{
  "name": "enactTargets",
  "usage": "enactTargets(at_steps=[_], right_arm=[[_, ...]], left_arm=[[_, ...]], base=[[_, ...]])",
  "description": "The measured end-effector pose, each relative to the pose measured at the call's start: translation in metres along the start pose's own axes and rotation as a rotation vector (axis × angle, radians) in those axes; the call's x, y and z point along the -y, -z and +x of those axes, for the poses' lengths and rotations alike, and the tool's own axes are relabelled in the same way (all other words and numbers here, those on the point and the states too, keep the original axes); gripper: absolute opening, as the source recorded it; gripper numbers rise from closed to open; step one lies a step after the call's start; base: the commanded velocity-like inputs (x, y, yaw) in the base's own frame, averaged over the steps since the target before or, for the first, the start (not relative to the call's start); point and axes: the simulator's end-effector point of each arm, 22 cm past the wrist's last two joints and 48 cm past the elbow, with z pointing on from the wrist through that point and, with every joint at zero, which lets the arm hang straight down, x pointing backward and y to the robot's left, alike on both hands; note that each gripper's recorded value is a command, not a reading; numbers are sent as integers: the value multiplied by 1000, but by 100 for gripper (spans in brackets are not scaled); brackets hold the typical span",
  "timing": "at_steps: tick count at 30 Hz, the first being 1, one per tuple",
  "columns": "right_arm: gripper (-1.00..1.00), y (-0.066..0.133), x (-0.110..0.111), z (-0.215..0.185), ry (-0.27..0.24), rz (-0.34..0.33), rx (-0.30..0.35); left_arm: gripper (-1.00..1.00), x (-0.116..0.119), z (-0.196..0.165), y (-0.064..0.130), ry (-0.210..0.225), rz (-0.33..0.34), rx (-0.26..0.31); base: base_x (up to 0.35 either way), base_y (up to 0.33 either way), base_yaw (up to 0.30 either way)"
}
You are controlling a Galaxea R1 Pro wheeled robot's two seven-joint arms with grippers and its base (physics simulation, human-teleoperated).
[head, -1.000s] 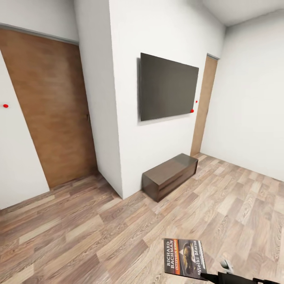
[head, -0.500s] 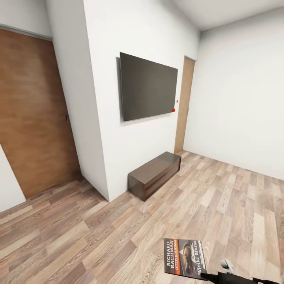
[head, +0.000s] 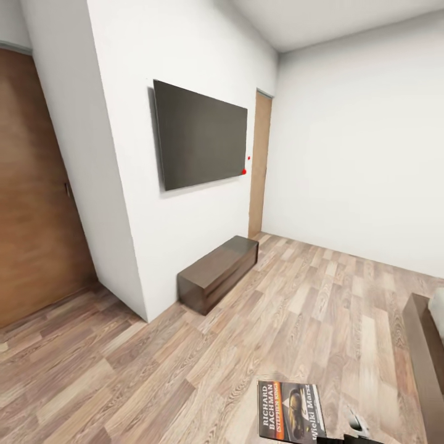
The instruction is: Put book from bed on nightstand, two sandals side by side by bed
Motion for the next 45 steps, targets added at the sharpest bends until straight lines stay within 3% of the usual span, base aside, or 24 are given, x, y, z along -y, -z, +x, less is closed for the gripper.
enactTargets(at_steps=[30, 37, 40, 45], right_arm=[[-100, 2, 7, 6, -2, 20, 10], [-100, 9, 73, 7, 6, 338, 10], [-100, 11, 83, 4, 22, 388, 22], [-100, 12, 86, 4, 28, 405, 23]], left_arm=[[100, 2, 0, -1, 5, -5, 2], [100, 2, 0, -1, 5, -4, 2], [100, 2, 0, -1, 5, -4, 3], [100, 2, 0, -1, 5, -4, 2]], base=[[0, 0, -284], [0, 0, -284], [0, 0, -284], [0, 0, -282]])
